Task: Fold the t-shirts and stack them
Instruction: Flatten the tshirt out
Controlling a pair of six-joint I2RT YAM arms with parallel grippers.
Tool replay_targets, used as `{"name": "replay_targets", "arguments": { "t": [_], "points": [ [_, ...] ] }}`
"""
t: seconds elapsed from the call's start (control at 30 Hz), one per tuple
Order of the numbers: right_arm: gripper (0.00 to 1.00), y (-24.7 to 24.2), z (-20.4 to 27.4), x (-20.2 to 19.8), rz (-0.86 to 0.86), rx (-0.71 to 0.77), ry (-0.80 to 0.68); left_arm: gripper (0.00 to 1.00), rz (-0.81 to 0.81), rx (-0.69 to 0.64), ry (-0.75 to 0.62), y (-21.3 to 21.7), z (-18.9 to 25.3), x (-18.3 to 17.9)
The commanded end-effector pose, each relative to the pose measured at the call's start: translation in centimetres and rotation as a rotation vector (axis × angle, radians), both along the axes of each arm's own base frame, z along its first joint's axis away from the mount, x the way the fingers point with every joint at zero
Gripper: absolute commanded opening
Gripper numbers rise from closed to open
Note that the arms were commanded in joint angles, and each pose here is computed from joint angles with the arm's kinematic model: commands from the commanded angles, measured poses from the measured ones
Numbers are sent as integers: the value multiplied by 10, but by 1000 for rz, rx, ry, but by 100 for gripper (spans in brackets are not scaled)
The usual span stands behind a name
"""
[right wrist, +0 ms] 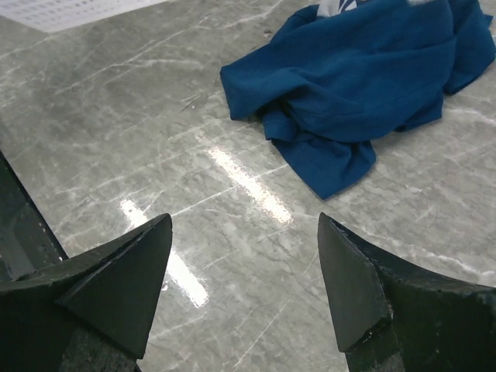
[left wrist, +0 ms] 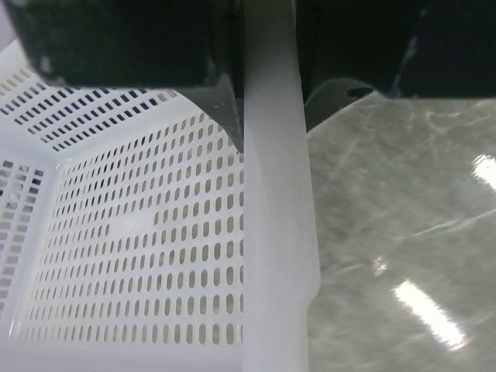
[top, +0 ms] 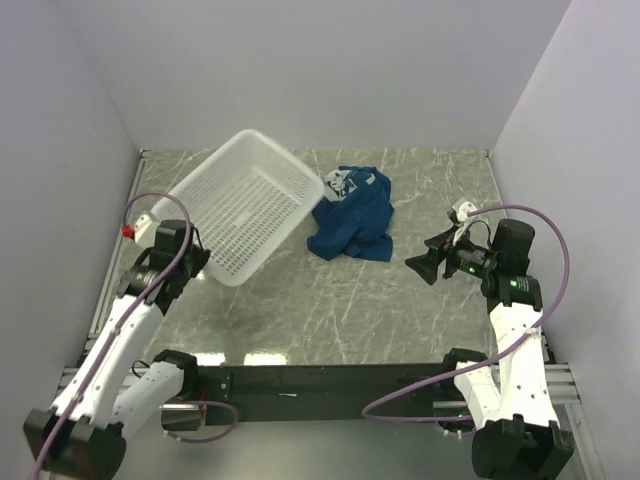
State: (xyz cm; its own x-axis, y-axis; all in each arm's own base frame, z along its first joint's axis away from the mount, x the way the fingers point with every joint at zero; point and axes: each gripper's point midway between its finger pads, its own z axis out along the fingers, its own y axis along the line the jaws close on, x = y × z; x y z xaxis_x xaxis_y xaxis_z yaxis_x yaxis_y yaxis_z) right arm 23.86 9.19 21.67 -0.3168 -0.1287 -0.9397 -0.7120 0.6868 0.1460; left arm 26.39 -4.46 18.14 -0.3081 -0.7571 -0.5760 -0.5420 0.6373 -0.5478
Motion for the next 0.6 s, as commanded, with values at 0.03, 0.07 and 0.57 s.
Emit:
{"name": "replay_targets", "arguments": {
  "t": [0.03, 0.07, 0.57],
  "points": [
    [82, -1, 10, 0, 2, 14, -32, 0, 318, -166, 37, 36, -8, 25],
    [82, -2, 10, 1, 0, 14, -29, 0, 397, -186, 36, 58, -13, 30],
    [81, -5, 10, -1, 3, 16, -21, 0, 628, -317, 16, 176, -47, 127]
  ]
}}
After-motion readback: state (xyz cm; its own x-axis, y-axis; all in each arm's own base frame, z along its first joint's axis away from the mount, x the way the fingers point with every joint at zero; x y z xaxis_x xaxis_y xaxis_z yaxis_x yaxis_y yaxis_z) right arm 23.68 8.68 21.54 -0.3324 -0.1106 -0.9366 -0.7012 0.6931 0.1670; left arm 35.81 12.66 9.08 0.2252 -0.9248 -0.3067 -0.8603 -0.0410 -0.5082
